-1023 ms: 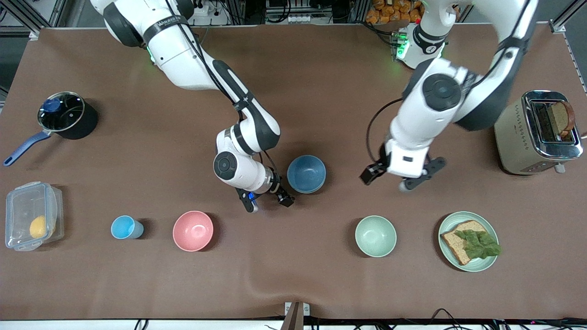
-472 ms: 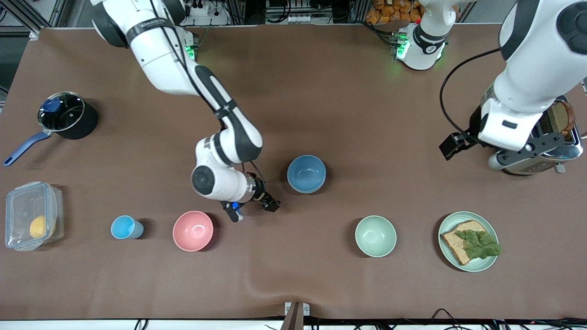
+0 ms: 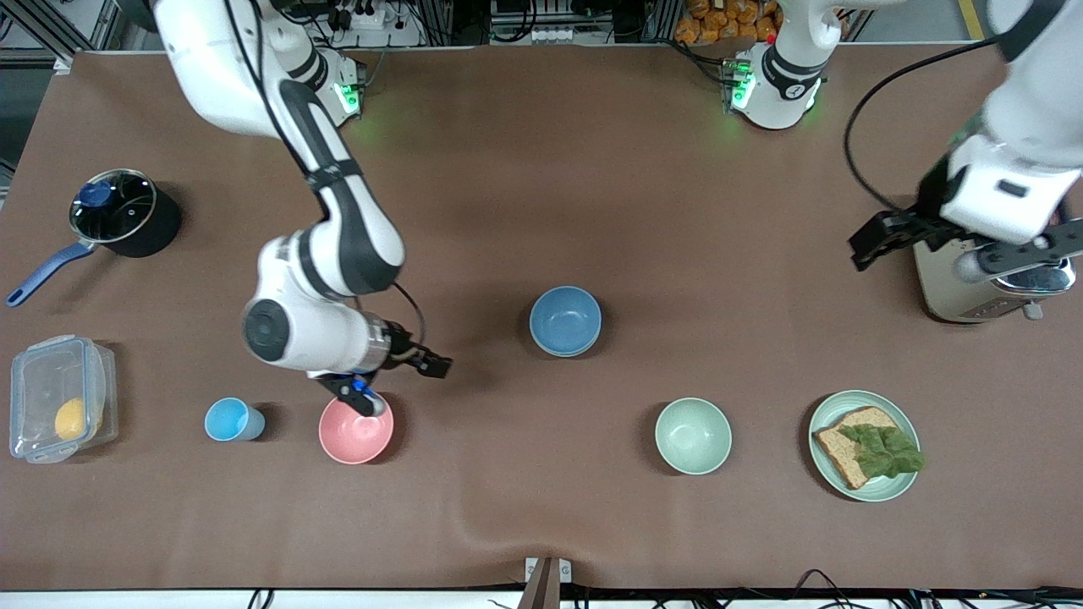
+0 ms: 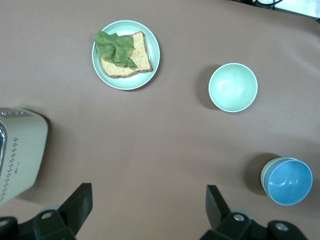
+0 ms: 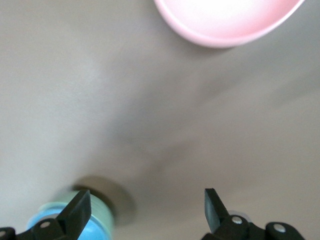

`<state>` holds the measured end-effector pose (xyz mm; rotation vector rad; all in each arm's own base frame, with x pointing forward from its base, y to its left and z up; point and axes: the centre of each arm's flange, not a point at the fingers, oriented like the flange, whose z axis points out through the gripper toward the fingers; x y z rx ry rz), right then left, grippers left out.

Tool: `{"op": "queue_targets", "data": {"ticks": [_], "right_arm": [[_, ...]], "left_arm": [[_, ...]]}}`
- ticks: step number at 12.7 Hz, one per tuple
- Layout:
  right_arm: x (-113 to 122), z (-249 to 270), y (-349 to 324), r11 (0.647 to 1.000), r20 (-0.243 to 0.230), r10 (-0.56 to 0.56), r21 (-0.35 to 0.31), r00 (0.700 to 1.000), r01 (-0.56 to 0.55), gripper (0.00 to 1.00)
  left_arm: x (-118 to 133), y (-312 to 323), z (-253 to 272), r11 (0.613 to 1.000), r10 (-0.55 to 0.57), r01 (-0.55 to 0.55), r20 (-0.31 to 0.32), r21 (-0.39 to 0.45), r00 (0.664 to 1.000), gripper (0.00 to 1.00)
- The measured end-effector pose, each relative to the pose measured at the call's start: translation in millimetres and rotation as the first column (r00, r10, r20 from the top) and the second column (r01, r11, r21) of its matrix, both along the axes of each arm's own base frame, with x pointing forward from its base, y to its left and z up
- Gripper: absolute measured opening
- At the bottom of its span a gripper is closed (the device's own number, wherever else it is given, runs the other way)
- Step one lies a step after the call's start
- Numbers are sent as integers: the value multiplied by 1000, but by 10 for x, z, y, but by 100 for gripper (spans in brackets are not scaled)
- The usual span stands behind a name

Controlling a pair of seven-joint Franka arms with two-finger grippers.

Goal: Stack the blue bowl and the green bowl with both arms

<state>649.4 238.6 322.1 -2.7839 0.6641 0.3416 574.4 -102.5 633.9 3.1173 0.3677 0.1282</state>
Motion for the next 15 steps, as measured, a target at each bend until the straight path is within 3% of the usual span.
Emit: {"op": "queue_targets", "data": {"ticks": [2,4,8,11,15], "right_arm": [[-62,374,-690,991,16,135,11,991,-135,100],[-93,799,-1465,969,58,246,-28,968,-245,100],[-395,1755,-2422,929,129,369,-94,921,-359,100],[-682,2349,-2605,899,118,422,-182,899,-398,100],[-818,2909,-2680,881,107,441,-243,891,-407,100]], "left_arm": [[-103,79,135,1000,-14,14,-2,-4,1000,100],[-212,23,225,1000,-25,25,-8,-2,1000,100],[-403,18,210,994,-107,107,-39,10,994,100],[-451,124,179,970,-242,244,-54,18,969,100],[-452,175,126,965,-259,261,-75,18,963,100]]}}
